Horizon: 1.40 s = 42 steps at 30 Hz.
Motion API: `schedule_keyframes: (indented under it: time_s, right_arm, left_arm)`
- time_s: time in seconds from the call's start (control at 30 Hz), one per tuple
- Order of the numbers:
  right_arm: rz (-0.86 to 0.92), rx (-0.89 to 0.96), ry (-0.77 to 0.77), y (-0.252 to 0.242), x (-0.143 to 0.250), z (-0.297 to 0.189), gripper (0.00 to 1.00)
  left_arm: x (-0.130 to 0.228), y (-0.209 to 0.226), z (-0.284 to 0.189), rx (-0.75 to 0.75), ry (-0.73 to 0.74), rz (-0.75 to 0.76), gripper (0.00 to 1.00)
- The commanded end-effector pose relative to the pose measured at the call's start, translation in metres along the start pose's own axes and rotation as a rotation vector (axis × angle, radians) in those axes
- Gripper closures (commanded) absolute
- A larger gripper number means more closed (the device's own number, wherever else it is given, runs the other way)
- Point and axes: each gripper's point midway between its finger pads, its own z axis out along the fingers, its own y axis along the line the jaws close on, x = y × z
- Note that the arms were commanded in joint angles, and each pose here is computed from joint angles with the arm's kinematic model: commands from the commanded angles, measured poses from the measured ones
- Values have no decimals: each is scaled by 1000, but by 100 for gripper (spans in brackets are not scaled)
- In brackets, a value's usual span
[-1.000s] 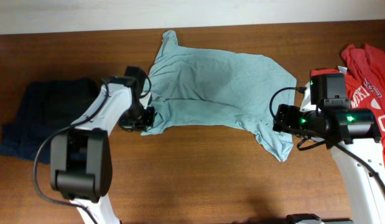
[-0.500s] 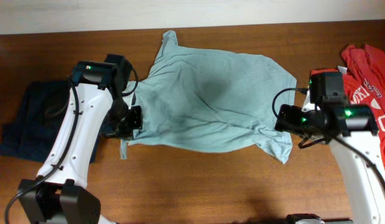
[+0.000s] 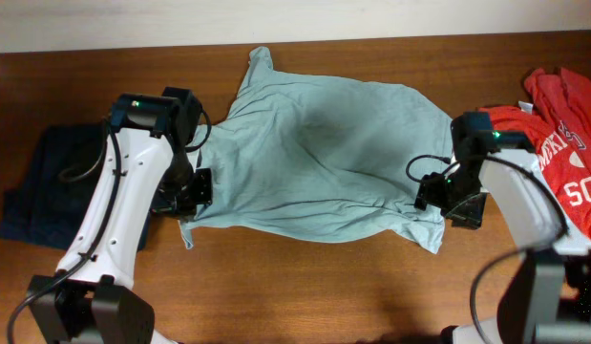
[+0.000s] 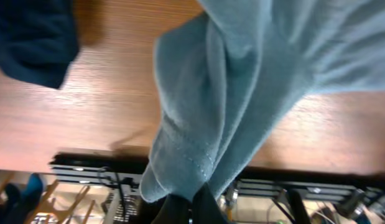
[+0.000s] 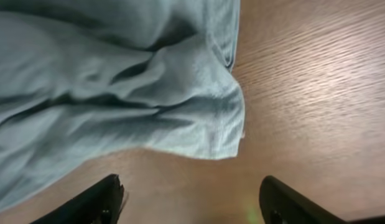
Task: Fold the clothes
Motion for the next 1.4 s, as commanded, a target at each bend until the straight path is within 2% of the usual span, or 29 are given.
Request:
schedule_keyframes:
  time_s: [0.0,0.17,0.37,0.57,0.67,0.73,0.9,0.97,1.13,1.37]
  right_arm:
    - [6,-55,66,5,5,11,25]
    - [8,-49,109,3,15,11,24]
    - [21,-70,195,2,39,30,25]
    - [36,-127,262,6,62,52,33]
    - [34,-130,252,4,63,62,39]
    - [32,-135,240,4,63,68,47]
    - [31,-91,247,-5,69,74,86]
    - [55,-40,242,-14,69,74,94]
    - [152,135,185,-44,70,63,96]
    - [175,145,105,-51,75,36,96]
  left_arm:
    - [-2,30,-10,-100,-61,-43,99]
    - [-3,51,-15,-98,-93,-139,100]
    - [-9,52,-16,-91,-115,-145,100]
    - [-13,51,-17,-88,-133,-146,100]
    - [-13,51,-17,-88,-135,-146,99]
    - [-14,51,-17,-87,-136,-146,100]
    - [-15,51,-17,-86,-140,-146,99]
    - [-15,51,-17,-86,-142,-147,99]
    - [-15,51,-17,-86,-140,-147,99]
    - [-15,51,-17,-86,-139,-147,99]
